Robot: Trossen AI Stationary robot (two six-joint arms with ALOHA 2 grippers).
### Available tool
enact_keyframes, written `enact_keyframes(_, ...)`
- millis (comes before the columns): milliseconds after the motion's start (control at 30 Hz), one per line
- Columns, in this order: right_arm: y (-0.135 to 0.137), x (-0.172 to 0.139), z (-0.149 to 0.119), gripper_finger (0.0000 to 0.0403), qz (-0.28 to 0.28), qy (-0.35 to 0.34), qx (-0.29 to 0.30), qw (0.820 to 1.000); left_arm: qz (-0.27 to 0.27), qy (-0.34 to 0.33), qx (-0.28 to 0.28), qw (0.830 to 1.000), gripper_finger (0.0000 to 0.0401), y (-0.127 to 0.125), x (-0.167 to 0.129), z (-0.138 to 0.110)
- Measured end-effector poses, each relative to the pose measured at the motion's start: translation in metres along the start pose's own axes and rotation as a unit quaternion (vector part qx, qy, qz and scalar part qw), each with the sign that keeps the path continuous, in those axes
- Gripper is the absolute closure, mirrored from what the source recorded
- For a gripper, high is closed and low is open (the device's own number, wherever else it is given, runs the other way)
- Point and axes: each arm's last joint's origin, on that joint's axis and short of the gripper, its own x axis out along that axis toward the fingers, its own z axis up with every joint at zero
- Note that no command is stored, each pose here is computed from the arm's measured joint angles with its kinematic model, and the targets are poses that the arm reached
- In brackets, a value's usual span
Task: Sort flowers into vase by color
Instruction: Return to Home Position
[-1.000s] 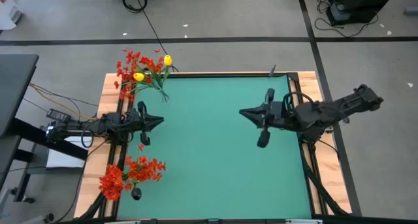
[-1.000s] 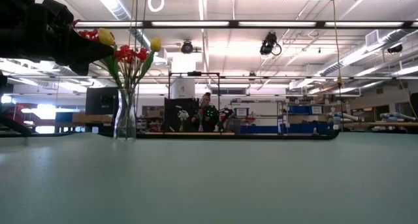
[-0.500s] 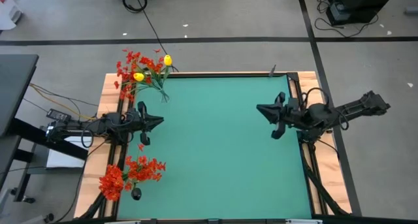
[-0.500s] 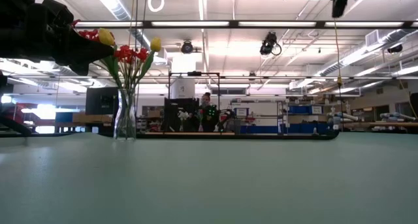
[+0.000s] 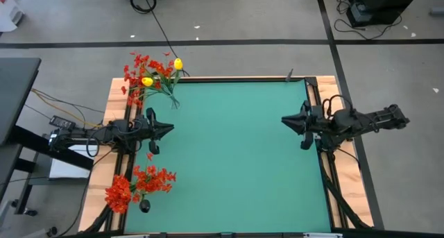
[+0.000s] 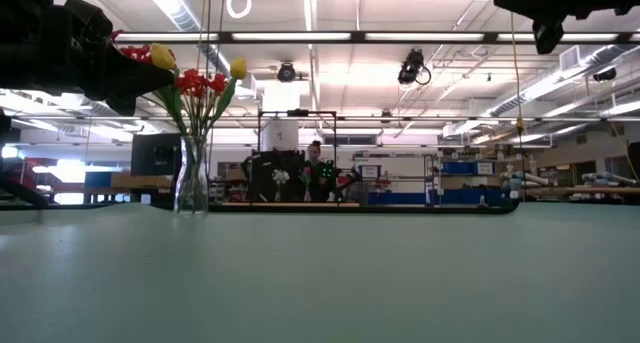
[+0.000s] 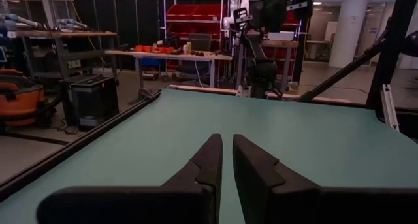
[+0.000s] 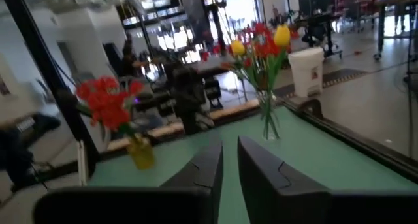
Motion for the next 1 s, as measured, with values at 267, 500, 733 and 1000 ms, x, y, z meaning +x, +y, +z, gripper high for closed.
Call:
enact_keyframes(267, -0.008, -0.007, -0.022, 0.0394, 0.015, -0.001, -0.005, 1.000, 0.000, 0.000, 0.000, 1.000, 0.0361, 0.000, 0.000, 0.000)
enact_keyframes(500, -0.015, -0.010, -0.046, 0.0388, 0.031, -0.023, 0.020, 0.999, 0.000, 0.000, 0.000, 1.000, 0.0361, 0.000, 0.000, 0.000)
enact_keyframes(733, -0.021, -0.016, -0.058, 0.0396, 0.038, -0.028, 0.019, 0.999, 0.000, 0.000, 0.000, 1.000, 0.0361, 0.000, 0.000, 0.000)
enact_keyframes(1000, -0.024, -0.018, -0.070, 0.0395, 0.040, -0.025, 0.022, 0.999, 0.000, 0.000, 0.000, 1.000, 0.0361, 0.000, 0.000, 0.000)
